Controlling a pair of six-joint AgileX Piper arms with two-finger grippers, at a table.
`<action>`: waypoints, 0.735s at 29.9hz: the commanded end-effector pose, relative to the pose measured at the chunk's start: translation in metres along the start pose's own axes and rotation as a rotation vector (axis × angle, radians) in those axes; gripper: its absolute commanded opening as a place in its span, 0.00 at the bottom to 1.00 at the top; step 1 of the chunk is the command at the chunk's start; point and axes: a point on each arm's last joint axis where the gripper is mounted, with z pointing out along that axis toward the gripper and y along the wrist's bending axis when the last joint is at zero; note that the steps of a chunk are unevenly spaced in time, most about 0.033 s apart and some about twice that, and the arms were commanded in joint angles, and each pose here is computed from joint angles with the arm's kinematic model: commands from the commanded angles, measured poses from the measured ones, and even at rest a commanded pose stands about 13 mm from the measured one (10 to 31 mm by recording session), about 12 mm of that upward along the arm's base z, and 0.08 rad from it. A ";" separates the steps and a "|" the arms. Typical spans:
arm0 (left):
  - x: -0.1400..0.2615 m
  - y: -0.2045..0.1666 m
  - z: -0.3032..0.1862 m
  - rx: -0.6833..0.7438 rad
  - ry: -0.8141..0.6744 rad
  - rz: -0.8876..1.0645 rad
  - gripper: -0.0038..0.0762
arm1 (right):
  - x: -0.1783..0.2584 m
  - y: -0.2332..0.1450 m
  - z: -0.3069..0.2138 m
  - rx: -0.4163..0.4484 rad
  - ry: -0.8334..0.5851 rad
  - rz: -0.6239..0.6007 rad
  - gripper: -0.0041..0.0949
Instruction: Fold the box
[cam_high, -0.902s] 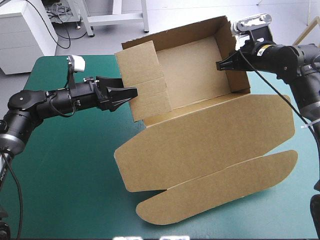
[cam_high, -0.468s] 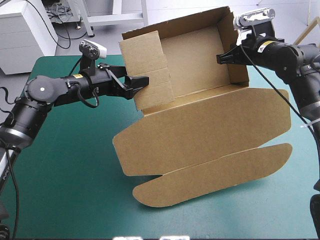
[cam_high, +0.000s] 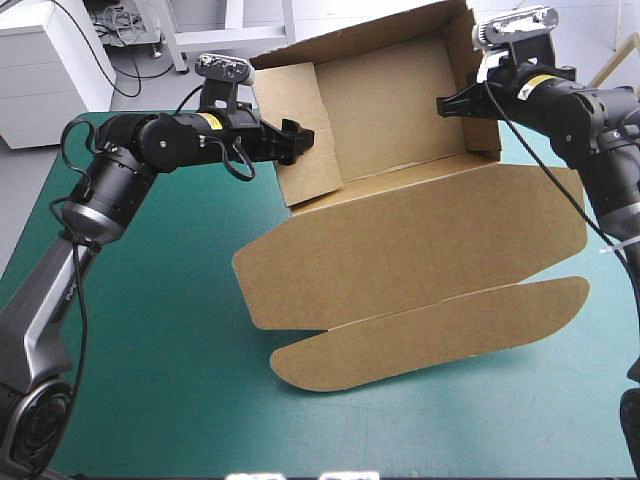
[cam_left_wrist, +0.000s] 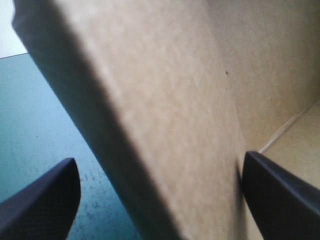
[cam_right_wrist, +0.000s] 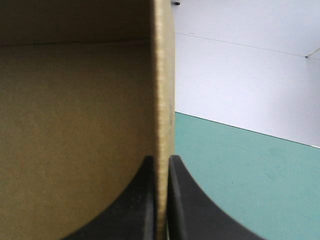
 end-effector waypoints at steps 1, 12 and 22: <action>-0.023 -0.011 -0.016 0.057 -0.178 -0.119 0.77 | -0.027 -0.002 -0.027 0.030 -0.200 0.024 0.04; -0.027 -0.015 -0.009 0.081 -0.239 -0.192 0.20 | -0.024 -0.005 -0.017 0.051 -0.181 0.019 0.04; -0.012 -0.008 0.003 0.013 -0.090 -0.107 0.04 | -0.004 -0.002 0.007 0.009 -0.010 0.055 0.04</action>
